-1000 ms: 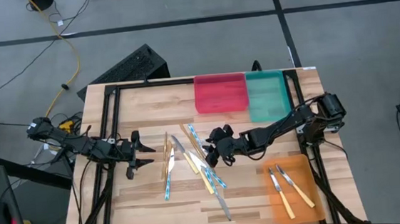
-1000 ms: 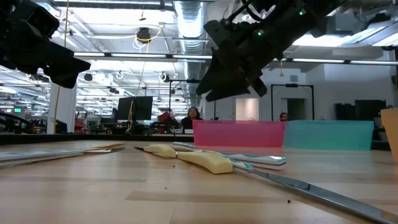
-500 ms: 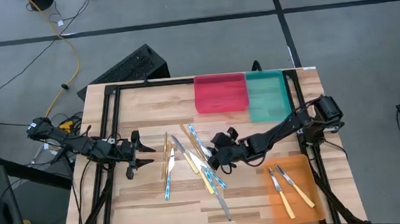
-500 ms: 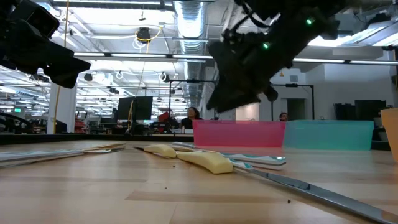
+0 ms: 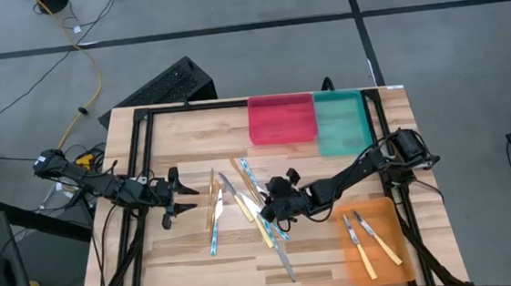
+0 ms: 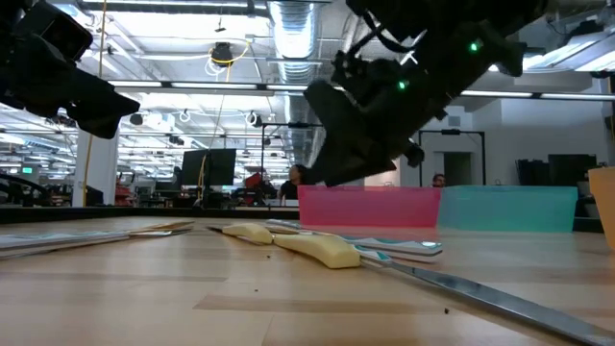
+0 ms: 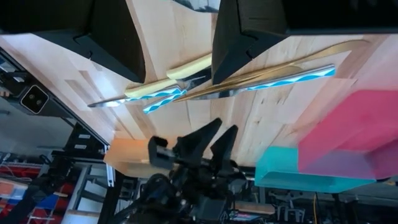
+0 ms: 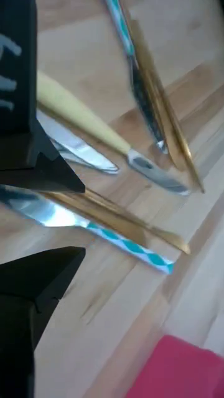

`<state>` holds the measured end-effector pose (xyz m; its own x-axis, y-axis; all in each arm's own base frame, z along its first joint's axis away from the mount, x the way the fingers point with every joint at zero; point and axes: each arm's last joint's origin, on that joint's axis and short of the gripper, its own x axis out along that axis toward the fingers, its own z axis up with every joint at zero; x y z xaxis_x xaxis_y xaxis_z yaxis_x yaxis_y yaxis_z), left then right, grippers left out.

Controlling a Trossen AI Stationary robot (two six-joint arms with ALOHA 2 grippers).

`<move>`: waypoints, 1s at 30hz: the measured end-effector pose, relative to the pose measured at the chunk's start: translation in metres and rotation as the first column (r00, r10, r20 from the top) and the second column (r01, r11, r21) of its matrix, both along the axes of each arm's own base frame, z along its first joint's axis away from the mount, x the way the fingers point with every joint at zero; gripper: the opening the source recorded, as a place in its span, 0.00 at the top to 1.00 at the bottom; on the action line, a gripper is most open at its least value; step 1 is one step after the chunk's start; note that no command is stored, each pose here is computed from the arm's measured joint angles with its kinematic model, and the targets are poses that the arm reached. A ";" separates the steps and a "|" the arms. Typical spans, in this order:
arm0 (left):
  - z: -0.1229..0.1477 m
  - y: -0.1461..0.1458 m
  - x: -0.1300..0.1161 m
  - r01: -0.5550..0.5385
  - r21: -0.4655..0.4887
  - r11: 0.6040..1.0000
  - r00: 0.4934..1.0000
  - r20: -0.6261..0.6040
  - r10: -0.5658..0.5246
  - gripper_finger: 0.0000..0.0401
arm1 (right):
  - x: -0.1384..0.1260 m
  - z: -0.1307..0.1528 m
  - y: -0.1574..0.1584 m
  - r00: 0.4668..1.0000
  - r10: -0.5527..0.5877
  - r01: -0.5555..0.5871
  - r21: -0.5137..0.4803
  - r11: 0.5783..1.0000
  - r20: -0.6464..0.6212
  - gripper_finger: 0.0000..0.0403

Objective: Sort silverware by color (type)
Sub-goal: Put the blue knife into the blue bin

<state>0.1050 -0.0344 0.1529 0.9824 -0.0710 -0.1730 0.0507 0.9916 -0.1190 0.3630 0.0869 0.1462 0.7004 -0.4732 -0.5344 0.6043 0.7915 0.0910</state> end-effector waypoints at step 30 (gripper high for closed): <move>0.000 0.000 0.000 0.002 0.001 1.000 1.000 -0.004 -0.002 0.58 | 0.009 -0.014 -0.016 0.984 -0.167 0.173 -0.127 0.977 0.053 0.56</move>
